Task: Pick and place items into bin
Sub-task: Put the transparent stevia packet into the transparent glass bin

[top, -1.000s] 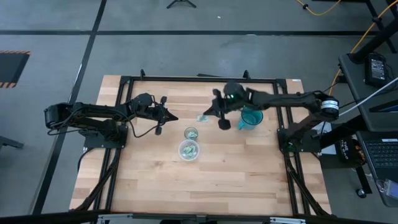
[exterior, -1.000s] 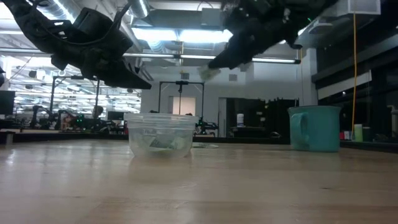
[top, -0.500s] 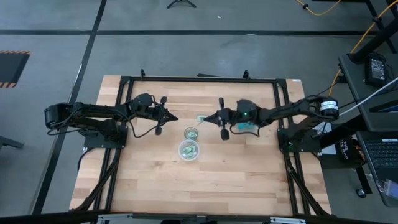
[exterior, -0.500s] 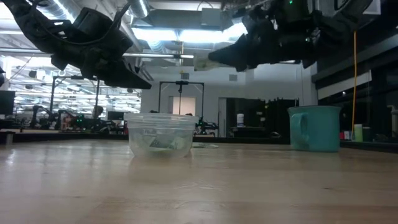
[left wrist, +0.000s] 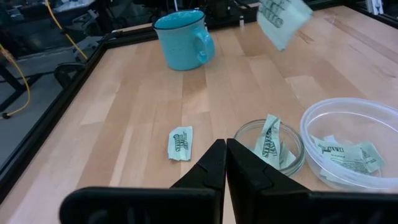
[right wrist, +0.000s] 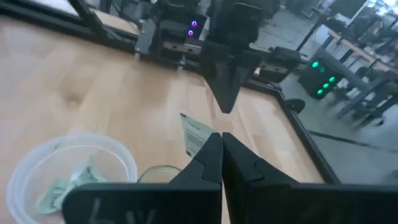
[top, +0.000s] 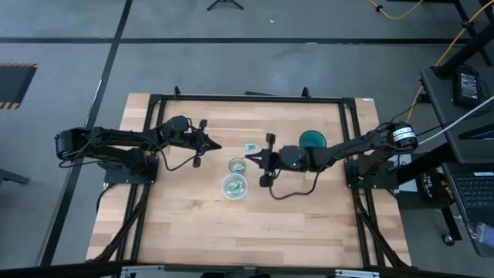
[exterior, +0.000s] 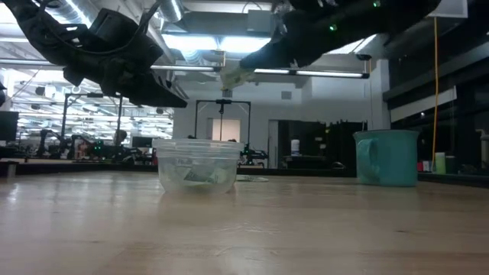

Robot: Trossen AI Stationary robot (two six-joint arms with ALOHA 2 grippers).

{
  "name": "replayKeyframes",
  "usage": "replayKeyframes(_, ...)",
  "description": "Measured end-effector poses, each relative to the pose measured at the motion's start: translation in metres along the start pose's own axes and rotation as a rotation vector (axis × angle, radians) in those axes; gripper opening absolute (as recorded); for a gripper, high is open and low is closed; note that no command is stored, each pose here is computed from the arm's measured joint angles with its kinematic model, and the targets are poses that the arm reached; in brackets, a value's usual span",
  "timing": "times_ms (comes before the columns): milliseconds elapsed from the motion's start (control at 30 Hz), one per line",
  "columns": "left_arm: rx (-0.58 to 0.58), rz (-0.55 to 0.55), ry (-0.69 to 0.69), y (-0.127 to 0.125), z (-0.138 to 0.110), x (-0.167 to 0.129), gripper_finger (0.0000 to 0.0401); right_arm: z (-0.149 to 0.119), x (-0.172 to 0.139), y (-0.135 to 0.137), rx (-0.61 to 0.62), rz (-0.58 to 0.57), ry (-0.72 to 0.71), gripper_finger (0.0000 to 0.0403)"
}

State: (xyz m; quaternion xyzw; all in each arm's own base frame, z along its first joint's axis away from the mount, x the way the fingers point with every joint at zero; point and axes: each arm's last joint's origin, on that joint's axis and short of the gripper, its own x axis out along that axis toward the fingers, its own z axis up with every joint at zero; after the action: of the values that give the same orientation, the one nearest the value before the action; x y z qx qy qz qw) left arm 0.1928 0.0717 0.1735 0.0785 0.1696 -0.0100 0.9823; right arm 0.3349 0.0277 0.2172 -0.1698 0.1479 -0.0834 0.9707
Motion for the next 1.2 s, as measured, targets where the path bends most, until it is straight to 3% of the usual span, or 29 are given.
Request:
replayKeyframes(167,0.000,0.000,0.001,0.000,0.000,0.000,0.0008,0.007,0.009,0.012,-0.089,-0.042,0.053,0.0000)
replayKeyframes(533,-0.001,-0.001,0.004,0.000,0.000,0.000,0.0006,0.011,0.035,0.021,-0.123,-0.051,0.176,0.0000)
replayKeyframes(800,-0.044,-0.002,0.005,0.000,0.000,0.000,0.0006,-0.007,0.061,0.033,-0.202,-0.114,0.330,0.0000)
replayKeyframes(1200,-0.096,-0.006,0.018,-0.001,-0.002,0.000,0.0007,-0.018,0.067,0.038,-0.200,-0.104,0.369,0.0000)
